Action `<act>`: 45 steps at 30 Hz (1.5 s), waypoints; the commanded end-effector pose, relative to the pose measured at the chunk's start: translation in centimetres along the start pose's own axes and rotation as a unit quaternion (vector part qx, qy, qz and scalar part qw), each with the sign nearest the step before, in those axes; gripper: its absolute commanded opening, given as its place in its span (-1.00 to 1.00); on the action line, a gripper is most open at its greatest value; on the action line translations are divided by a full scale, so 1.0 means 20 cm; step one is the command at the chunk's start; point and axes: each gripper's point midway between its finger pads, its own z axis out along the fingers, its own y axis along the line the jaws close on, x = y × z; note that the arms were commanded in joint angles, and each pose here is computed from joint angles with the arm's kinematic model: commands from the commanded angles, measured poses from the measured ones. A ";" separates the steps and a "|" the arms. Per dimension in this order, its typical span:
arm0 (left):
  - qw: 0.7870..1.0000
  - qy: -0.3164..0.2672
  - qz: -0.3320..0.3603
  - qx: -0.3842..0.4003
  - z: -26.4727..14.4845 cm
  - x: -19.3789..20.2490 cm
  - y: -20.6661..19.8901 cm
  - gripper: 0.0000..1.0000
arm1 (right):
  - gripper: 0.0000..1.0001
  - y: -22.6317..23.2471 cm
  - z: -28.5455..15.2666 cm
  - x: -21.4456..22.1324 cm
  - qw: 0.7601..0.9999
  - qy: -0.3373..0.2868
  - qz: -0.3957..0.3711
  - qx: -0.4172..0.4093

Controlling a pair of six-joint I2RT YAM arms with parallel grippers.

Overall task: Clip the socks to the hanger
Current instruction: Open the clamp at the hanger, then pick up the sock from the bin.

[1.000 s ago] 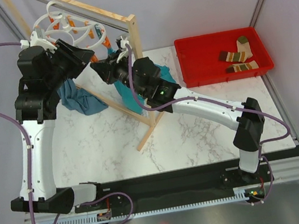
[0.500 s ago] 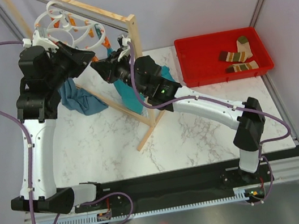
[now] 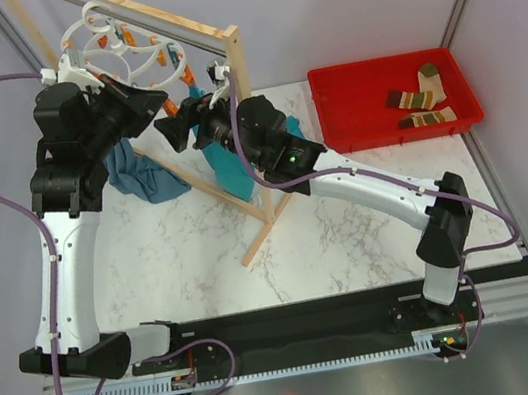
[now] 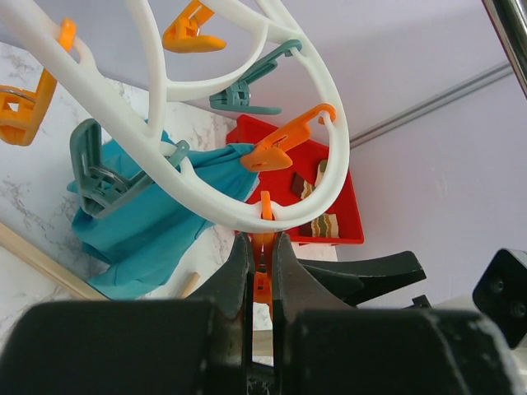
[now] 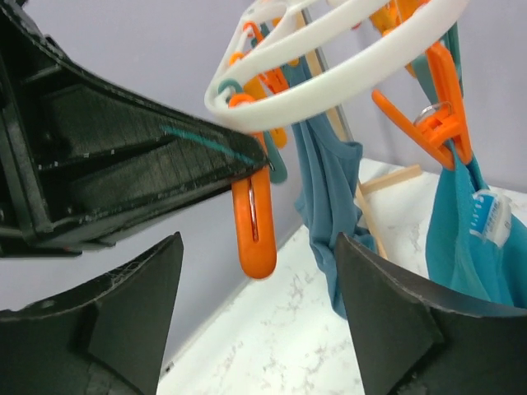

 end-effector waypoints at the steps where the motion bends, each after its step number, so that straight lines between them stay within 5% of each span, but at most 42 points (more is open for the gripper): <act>1: 1.000 -0.021 0.012 0.006 -0.03 -0.04 -0.01 -0.95 | 0.66 0.10 -0.12 -0.25 1.000 -0.018 0.021 -0.012; 3: 1.000 -0.024 0.017 0.002 -0.03 -0.05 0.00 -0.96 | 0.86 0.10 -0.15 -0.25 1.000 -0.003 0.027 -0.008; 9: 0.999 -0.025 0.030 0.002 -0.03 -0.05 0.00 -0.95 | 0.84 0.22 -0.33 -0.19 0.994 0.083 0.045 -0.060; 15: 0.999 -0.021 0.035 -0.004 -0.02 -0.04 0.02 -0.96 | 0.74 0.45 -0.62 -0.12 0.960 0.185 0.057 -0.202; 26: 1.000 -0.011 0.027 0.000 0.00 0.00 0.03 -0.95 | 0.78 0.48 -0.60 0.11 0.927 0.254 0.037 -0.274; 34: 1.000 -0.008 0.030 0.003 0.02 0.01 0.04 -0.96 | 0.78 0.83 -0.99 -0.02 0.874 0.260 -0.020 -0.409; 36: 1.000 -0.007 0.030 0.004 0.02 0.01 0.04 -0.96 | 0.76 0.81 -1.08 -0.16 0.894 0.218 -0.056 -0.387; 40: 0.999 -0.008 0.038 0.001 0.01 0.02 0.05 -0.95 | 0.53 0.51 -1.11 -0.44 0.968 0.129 -0.087 -0.197; 43: 0.999 -0.009 0.039 -0.001 0.02 0.02 0.06 -0.96 | 0.39 0.18 -1.22 -0.67 0.995 0.051 -0.083 -0.015; 45: 0.999 -0.008 0.035 -0.005 0.03 0.03 0.07 -0.96 | 0.28 -0.04 -1.34 -0.77 0.992 0.019 -0.081 0.095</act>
